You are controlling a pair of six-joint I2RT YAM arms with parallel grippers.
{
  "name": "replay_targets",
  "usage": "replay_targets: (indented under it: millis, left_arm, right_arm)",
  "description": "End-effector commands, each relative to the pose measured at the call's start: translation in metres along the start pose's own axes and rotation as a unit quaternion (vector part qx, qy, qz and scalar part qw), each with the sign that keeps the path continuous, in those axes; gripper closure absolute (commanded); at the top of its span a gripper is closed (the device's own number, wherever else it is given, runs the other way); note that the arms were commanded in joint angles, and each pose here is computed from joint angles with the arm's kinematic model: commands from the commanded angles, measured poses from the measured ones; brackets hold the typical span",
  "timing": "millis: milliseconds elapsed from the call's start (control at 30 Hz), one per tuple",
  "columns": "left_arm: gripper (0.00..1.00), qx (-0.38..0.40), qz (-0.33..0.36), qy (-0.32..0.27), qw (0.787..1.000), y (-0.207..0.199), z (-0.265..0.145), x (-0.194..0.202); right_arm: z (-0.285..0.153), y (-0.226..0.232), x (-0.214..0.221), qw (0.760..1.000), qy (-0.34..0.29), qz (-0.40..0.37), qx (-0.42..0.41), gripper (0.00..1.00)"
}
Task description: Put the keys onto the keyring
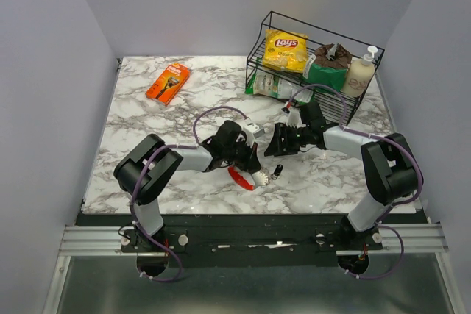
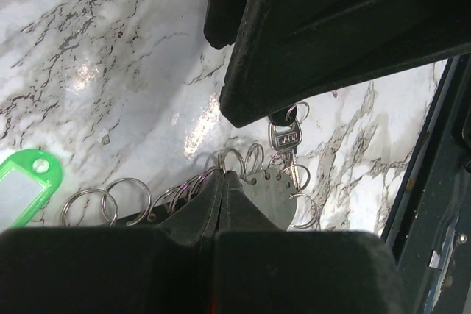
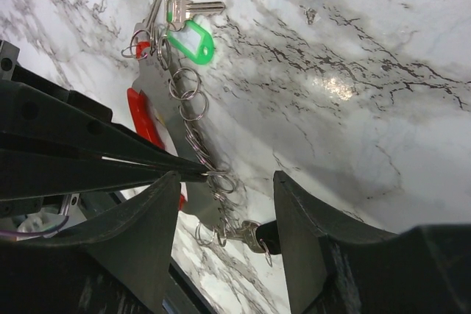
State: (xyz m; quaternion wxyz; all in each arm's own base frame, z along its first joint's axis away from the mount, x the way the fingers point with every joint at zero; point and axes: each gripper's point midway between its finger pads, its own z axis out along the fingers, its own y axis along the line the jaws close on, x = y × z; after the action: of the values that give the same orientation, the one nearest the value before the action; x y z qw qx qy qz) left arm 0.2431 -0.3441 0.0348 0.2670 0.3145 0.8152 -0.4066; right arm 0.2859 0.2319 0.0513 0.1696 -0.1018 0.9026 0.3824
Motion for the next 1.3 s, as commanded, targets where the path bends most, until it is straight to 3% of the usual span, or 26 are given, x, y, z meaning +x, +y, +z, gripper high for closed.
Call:
replay_targets:
  millis: [0,400,733,867,1067,1267]
  left_arm:
    - [1.0,0.0,0.019,-0.01,1.0,-0.001,0.0,-0.006]
    - [1.0,-0.017,0.076,-0.078,0.994,-0.012,-0.034,-0.022]
    - [1.0,-0.015,0.159,-0.123,0.979,-0.028,-0.059,-0.028]
    - [1.0,0.0,0.211,-0.163,0.964,-0.045,-0.075,-0.033]
    - [1.0,0.02,0.329,-0.234,0.915,-0.071,-0.101,-0.031]
    - [1.0,-0.003,0.382,-0.241,0.892,-0.075,-0.113,-0.03]
  right_arm:
    - [-0.004,0.008,0.0,1.0,-0.005,-0.018,-0.021,0.39]
    - [-0.022,0.042,-0.001,0.99,-0.034,-0.097,-0.1,0.36]
    - [-0.046,0.085,0.002,0.958,-0.064,-0.184,-0.212,0.36]
    - [-0.059,0.101,0.006,0.94,-0.076,-0.223,-0.245,0.36]
    - [-0.072,0.115,0.013,0.919,-0.092,-0.263,-0.278,0.36]
    - [-0.076,0.12,0.015,0.912,-0.096,-0.276,-0.288,0.36]
